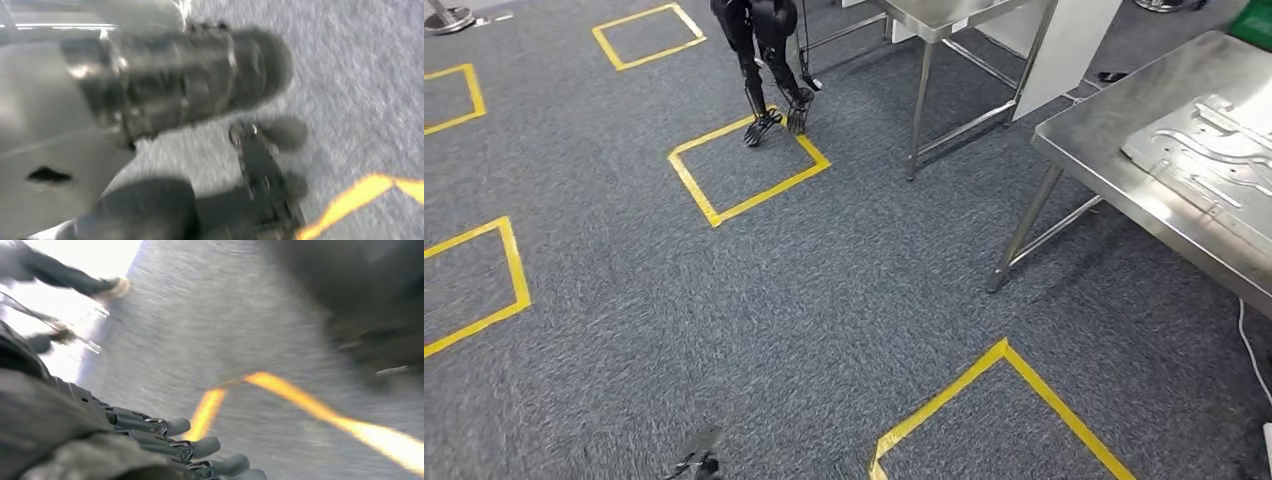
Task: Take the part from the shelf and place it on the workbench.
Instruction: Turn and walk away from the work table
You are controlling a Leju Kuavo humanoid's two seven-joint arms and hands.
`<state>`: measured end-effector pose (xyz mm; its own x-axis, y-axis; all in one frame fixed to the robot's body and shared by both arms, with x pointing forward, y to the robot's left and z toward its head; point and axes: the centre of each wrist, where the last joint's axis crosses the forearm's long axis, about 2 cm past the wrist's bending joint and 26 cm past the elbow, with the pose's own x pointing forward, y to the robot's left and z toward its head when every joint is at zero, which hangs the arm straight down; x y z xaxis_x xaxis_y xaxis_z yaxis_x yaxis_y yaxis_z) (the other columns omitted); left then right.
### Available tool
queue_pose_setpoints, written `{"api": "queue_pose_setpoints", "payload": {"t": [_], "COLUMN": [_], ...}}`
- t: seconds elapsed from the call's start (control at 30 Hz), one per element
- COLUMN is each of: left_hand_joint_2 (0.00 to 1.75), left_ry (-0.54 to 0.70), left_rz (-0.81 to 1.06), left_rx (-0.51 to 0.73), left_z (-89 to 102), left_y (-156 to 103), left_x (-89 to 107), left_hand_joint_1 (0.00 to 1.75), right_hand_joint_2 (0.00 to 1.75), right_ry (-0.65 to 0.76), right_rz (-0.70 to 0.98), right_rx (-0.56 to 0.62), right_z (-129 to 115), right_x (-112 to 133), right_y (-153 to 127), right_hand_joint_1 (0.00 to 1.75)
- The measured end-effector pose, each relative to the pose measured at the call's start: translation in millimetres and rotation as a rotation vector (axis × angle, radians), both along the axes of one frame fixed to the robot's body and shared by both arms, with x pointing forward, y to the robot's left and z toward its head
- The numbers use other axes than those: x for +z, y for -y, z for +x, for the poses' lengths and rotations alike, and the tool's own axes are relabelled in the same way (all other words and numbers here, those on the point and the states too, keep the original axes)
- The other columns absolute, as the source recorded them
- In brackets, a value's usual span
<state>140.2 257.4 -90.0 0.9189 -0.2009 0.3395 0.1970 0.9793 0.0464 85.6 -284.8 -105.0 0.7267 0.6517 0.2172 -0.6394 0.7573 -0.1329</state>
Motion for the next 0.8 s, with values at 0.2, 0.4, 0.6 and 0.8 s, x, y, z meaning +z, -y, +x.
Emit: {"api": "queue_pose_setpoints", "payload": {"t": [0.2,0.4,0.6,0.8], "left_hand_joint_2": [0.0,0.0,0.0,0.0], "left_ry": [-0.008,-0.051,-0.036,-0.035], "left_rz": [0.08,0.156,0.172,0.172], "left_rx": [-0.117,-0.252,-0.385,-0.478], "left_z": [-25.0,-50.1,-62.6,-64.4], "left_y": [-51,-39,-11,4], "left_x": [-7.9,-13.6,-15.3,-14.7], "left_hand_joint_1": [0.0,0.0,0.0,0.0], "right_hand_joint_2": [0.0,0.0,0.0,0.0], "right_ry": [0.002,0.001,0.022,0.023], "right_rz": [-0.033,-0.027,-0.029,-0.06], "right_rx": [-0.119,-0.255,-0.383,-0.449], "right_z": [-5,-10,-5,-11], "right_x": [-1,-1,0,-1], "right_y": [10,-10,-23,-24], "right_hand_joint_1": [0.0,0.0,0.0,0.0]}}
